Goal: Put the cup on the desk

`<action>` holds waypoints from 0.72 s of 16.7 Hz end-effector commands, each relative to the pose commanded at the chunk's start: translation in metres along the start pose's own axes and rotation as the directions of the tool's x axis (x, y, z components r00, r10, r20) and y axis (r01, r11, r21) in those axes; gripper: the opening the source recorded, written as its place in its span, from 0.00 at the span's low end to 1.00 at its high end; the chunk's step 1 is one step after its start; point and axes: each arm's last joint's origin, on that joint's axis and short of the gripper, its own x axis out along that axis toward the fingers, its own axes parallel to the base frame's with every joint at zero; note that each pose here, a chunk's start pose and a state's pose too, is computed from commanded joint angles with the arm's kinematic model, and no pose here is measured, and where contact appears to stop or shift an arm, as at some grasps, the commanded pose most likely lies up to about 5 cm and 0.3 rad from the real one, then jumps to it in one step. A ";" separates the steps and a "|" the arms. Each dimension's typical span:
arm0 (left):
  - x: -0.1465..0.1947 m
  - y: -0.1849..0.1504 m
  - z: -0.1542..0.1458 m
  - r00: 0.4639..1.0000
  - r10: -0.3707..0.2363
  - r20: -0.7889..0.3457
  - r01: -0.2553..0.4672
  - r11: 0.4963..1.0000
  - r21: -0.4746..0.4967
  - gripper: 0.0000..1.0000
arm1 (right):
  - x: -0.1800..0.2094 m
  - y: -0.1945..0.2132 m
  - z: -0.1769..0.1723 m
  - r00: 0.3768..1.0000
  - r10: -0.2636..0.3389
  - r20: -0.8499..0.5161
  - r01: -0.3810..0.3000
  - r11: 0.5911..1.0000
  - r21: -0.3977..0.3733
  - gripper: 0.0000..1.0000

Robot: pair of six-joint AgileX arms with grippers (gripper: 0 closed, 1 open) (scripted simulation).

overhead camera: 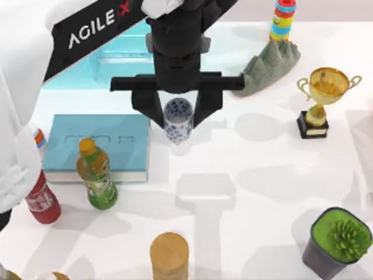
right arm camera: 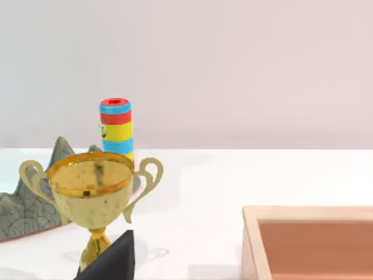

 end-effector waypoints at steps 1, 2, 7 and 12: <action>0.000 0.000 0.000 1.000 0.000 0.000 0.000 1.000 0.000 0.00 | 0.000 0.000 0.000 1.000 0.000 0.000 0.000 1.000 0.000 1.00; 0.000 0.001 0.001 1.000 -0.001 0.001 0.001 1.000 -0.001 0.00 | 0.000 0.000 0.000 1.000 0.000 0.000 0.000 1.000 0.000 1.00; 0.029 0.001 0.002 1.000 0.006 -0.007 -0.006 1.000 -0.005 0.00 | 0.000 0.000 0.000 1.000 0.000 0.000 0.000 1.000 0.000 1.00; 0.065 0.000 0.000 1.000 0.000 0.000 0.000 1.000 0.000 0.00 | 0.000 0.000 0.000 1.000 0.000 0.000 0.000 1.000 0.000 1.00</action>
